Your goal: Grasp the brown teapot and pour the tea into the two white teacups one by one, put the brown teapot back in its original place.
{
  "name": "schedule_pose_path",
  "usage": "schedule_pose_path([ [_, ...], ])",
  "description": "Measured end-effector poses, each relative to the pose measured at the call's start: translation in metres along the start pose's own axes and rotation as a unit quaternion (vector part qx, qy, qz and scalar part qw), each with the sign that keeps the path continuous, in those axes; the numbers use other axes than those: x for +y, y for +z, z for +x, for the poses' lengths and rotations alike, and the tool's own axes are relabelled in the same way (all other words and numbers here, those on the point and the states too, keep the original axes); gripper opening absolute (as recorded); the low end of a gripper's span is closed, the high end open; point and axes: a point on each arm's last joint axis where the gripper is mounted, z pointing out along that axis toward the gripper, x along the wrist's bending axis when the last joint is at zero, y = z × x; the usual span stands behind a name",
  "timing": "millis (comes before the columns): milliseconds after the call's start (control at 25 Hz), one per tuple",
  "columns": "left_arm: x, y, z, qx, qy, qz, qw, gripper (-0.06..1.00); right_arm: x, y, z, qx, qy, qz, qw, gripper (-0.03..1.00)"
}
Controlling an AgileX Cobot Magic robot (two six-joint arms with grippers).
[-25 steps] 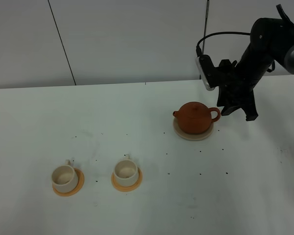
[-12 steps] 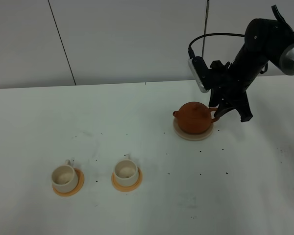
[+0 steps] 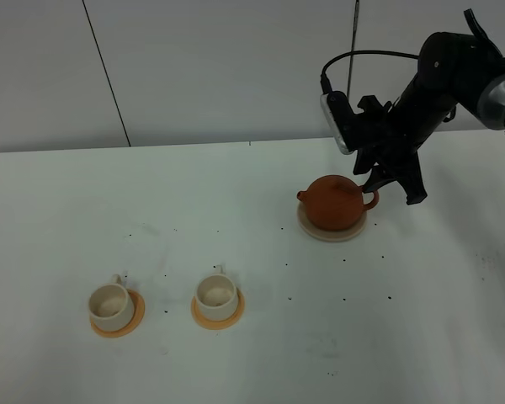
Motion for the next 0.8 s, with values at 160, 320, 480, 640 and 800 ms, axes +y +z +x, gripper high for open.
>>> schedule_pose_path([
  [160, 0.0, 0.0, 0.0, 0.0, 0.0, 0.0, 1.0, 0.2, 0.0, 0.003, 0.001, 0.002, 0.001, 0.0, 1.0, 0.3],
  [320, 0.0, 0.0, 0.0, 0.0, 0.0, 0.0, 1.0, 0.2, -0.003, 0.013, 0.003, 0.011, 0.004, -0.001, 1.0, 0.3],
  [480, 0.0, 0.0, 0.0, 0.0, 0.0, 0.0, 1.0, 0.2, -0.004, 0.017, 0.004, 0.012, 0.005, -0.002, 1.0, 0.3],
  [640, 0.0, 0.0, 0.0, 0.0, 0.0, 0.0, 1.0, 0.2, -0.004, 0.019, 0.004, 0.012, 0.006, -0.002, 1.0, 0.3],
  [800, 0.0, 0.0, 0.0, 0.0, 0.0, 0.0, 1.0, 0.2, -0.005, 0.019, 0.003, 0.008, 0.006, -0.001, 1.0, 0.3],
])
